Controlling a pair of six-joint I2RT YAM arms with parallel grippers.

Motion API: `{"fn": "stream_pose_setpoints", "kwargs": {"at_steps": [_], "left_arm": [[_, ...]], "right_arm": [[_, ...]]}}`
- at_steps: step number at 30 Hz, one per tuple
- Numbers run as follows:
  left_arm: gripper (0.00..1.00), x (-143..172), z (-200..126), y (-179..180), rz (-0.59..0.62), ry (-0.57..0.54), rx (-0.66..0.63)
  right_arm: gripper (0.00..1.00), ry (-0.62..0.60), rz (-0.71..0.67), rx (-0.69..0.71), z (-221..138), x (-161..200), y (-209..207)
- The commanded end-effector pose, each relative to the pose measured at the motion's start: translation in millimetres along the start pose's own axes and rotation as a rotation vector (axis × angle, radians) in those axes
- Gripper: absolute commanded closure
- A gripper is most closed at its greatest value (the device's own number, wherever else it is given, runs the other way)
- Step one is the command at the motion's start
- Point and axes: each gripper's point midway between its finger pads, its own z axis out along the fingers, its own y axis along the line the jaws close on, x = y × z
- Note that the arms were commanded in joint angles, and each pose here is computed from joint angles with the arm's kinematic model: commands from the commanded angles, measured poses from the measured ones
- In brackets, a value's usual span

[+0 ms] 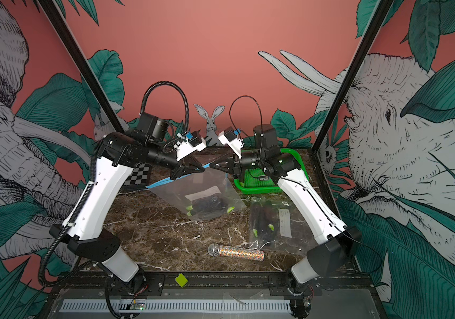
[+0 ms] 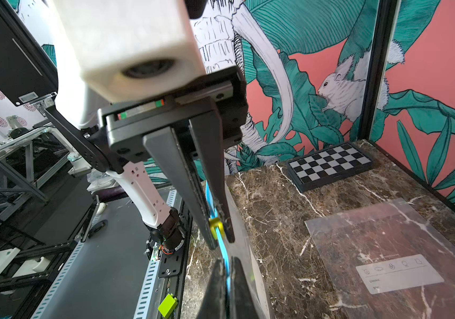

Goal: Place the eggplant in a zip-top bag and seal the zipper
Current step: Zip the zipper on the zipper food storage bag.

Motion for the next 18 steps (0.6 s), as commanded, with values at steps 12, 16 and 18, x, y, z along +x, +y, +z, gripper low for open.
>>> {"fn": "stream_pose_setpoints", "kwargs": {"at_steps": [12, 16, 18], "left_arm": [[0.93, 14, -26, -12, -0.004, 0.040, -0.048], [0.93, 16, -30, -11, -0.008, 0.034, -0.062], [0.93, 17, -33, -9, -0.012, 0.033, -0.070]], "right_arm": [[1.00, -0.051, -0.046, 0.136, -51, -12, -9], [1.00, -0.053, -0.041, 0.163, -61, -10, -11], [1.00, -0.057, -0.042, 0.181, -67, -9, -11]]}}
